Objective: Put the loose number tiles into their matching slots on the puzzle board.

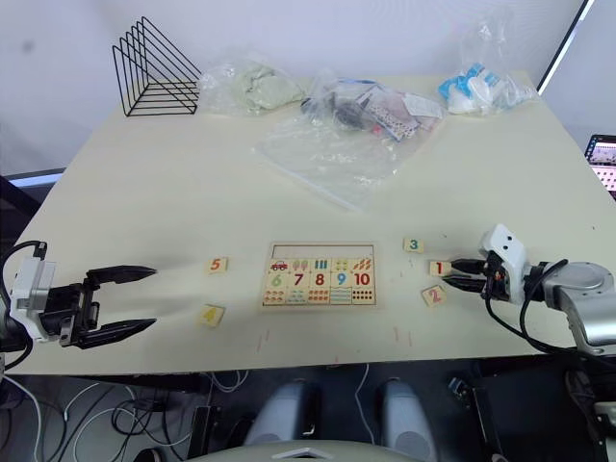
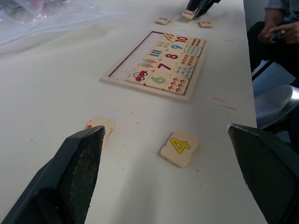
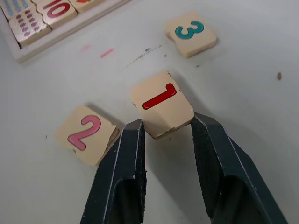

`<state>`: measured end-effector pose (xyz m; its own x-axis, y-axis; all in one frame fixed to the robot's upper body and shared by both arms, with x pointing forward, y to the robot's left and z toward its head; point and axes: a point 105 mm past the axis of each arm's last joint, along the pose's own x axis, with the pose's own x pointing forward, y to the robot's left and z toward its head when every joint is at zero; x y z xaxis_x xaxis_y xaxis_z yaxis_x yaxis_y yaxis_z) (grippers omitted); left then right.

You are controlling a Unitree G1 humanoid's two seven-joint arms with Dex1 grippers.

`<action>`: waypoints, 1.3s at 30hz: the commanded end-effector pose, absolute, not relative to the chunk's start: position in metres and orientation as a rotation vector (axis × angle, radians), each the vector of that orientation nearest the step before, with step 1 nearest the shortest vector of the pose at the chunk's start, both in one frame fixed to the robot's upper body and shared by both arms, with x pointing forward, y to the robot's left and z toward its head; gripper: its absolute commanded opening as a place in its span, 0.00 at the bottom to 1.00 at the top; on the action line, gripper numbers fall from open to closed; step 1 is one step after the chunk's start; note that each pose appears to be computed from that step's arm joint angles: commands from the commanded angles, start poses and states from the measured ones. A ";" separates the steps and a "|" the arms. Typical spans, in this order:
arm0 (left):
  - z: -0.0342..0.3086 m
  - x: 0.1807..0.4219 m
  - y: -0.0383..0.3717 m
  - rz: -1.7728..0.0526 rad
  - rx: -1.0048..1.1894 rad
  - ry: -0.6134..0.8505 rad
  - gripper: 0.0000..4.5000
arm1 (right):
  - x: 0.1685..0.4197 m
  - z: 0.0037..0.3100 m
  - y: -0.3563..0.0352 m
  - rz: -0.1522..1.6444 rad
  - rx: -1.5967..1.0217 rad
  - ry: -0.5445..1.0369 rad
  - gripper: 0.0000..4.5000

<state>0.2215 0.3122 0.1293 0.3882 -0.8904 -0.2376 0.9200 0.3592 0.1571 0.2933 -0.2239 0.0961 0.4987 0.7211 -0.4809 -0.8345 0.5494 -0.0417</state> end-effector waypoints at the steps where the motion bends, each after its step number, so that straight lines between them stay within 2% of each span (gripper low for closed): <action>1: 0.138 0.220 0.315 -1.178 0.312 0.076 1.00 | 0.298 0.122 -0.214 0.979 -0.318 0.368 0.20; 9: 0.139 0.218 0.316 -1.167 0.312 0.068 1.00 | 0.298 0.138 -0.186 1.035 -0.336 0.372 0.20; 21: 0.138 0.214 0.317 -1.164 0.300 0.067 1.00 | 0.298 0.145 -0.158 1.073 -0.385 0.390 0.20; 39: 0.137 0.212 0.315 -1.171 0.293 0.061 1.00 | 0.294 0.098 -0.157 1.027 -0.406 0.530 0.20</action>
